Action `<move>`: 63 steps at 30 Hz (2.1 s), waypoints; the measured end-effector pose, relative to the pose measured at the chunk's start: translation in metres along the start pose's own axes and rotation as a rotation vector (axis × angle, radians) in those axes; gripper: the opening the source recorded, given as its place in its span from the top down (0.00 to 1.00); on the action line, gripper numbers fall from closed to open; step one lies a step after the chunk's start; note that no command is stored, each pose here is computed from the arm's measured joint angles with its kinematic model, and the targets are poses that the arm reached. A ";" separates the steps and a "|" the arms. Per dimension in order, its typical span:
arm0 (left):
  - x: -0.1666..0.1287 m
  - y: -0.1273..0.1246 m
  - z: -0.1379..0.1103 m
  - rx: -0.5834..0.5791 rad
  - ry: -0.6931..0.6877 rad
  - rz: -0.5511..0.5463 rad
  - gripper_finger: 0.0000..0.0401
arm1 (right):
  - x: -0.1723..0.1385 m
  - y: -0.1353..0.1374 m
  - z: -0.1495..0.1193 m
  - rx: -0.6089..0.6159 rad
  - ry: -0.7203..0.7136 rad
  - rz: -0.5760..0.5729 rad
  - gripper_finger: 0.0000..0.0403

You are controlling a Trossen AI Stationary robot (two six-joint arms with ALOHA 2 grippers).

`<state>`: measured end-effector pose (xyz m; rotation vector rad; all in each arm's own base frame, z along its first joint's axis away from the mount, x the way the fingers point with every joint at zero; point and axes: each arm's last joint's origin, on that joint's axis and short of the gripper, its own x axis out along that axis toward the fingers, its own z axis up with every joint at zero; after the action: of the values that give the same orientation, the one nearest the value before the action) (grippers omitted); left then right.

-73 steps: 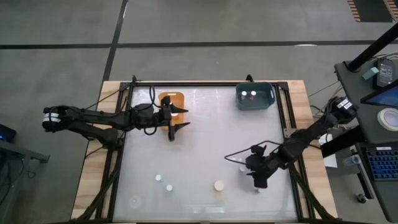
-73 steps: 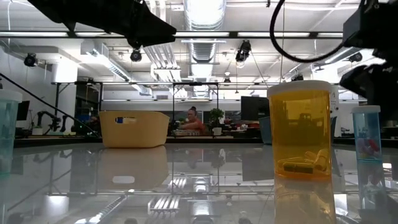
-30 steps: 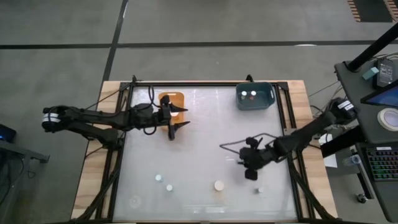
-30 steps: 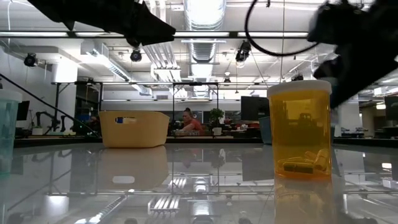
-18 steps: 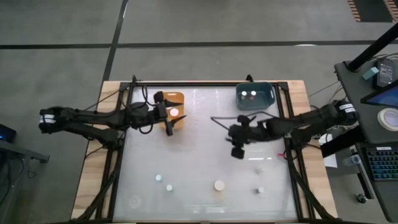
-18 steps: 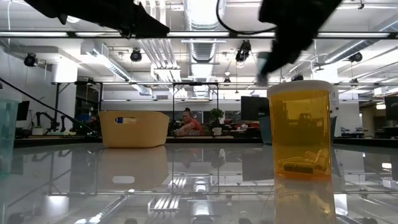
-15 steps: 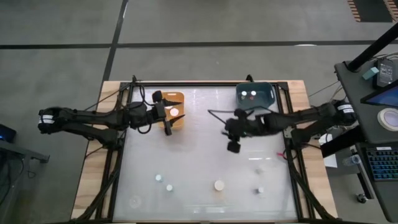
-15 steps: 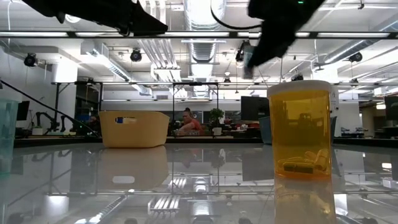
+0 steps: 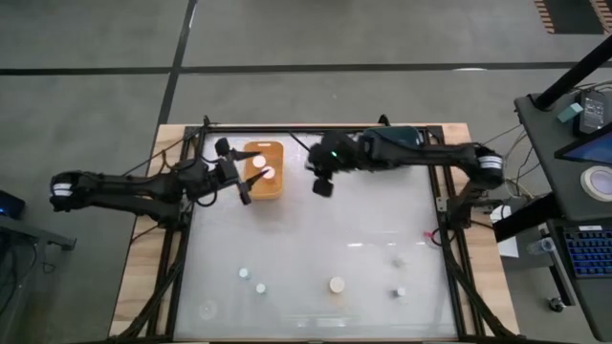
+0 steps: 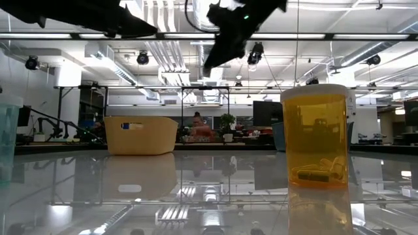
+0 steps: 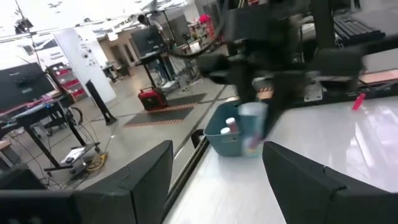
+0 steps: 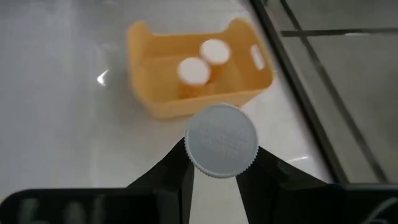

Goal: Pick and place medicine bottles into bin by pill shape (circle, oval)
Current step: Put the orange bottle pill into the yellow bin

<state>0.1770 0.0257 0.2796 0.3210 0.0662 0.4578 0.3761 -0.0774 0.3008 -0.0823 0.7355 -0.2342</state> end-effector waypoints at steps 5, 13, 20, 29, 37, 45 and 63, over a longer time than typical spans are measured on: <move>-0.012 0.005 -0.001 -0.016 -0.035 0.018 0.42 | 0.031 -0.022 0.015 -0.014 0.003 -0.038 0.77; -0.022 0.008 -0.006 -0.030 -0.070 0.031 0.42 | 0.070 -0.049 0.037 0.005 -0.036 -0.014 0.77; -0.027 0.010 -0.005 -0.040 -0.094 0.040 0.42 | 0.103 -0.063 0.049 0.013 -0.032 0.008 0.77; -0.027 0.010 -0.005 -0.039 -0.092 0.040 0.42 | 0.146 -0.068 0.050 0.019 0.009 0.018 0.77; -0.027 0.010 -0.005 -0.039 -0.093 0.040 0.42 | 0.175 -0.074 0.037 0.043 0.053 0.019 0.77; -0.026 0.009 -0.005 -0.037 -0.092 0.039 0.42 | 0.190 -0.075 0.024 0.058 0.103 0.024 0.77; -0.026 0.009 -0.005 -0.022 -0.091 0.040 0.42 | 0.202 -0.072 0.014 0.109 0.133 0.029 0.67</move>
<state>0.1489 0.0235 0.2774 0.3213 -0.0340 0.4822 0.5171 -0.1962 0.1907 0.0485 0.8537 -0.2531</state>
